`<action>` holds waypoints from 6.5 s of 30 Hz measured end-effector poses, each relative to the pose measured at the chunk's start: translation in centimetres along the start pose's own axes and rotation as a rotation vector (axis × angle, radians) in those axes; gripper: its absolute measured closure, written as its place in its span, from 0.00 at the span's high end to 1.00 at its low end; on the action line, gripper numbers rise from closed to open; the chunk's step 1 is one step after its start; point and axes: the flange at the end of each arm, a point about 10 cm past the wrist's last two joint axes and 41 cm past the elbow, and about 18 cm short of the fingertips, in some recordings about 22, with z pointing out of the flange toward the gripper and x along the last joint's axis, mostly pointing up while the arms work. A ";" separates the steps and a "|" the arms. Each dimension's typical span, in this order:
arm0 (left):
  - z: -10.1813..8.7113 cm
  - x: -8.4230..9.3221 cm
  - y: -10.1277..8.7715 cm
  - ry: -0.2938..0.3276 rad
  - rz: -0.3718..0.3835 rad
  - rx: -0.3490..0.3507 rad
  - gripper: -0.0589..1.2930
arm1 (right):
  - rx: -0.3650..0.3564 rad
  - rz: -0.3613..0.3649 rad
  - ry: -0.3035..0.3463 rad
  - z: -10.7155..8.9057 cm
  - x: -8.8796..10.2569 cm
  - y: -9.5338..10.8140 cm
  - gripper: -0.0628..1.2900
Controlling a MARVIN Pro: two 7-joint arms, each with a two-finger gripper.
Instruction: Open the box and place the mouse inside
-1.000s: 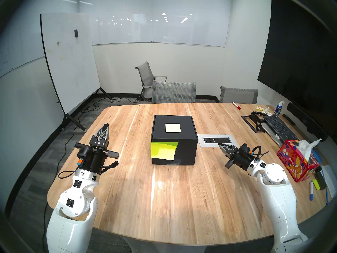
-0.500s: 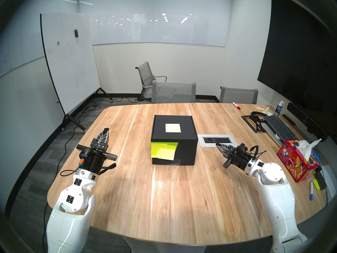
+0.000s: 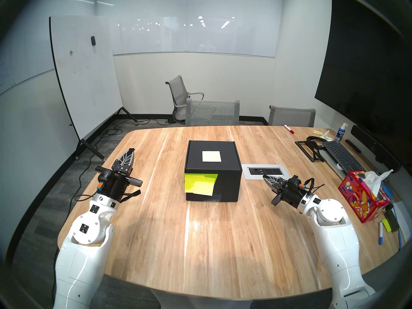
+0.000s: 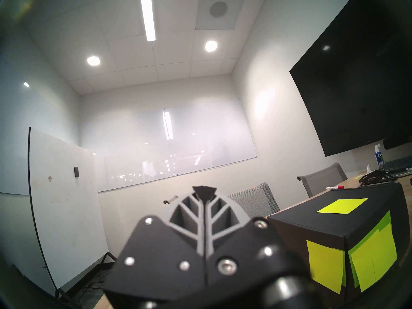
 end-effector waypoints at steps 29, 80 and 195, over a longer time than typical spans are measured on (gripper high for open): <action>-0.8 0.0 -2.4 -0.003 -0.041 -0.257 0.03 | 0.007 -0.025 -0.015 0.1 -0.4 0.3 0.03; 0.1 -3.2 -0.7 -0.012 -0.111 -0.480 0.03 | 0.009 -0.059 0.002 1.1 -0.5 0.2 0.03; 1.4 1.9 -3.2 0.058 0.068 -0.111 0.98 | 0.032 -0.090 0.026 -0.3 -1.7 -0.6 0.03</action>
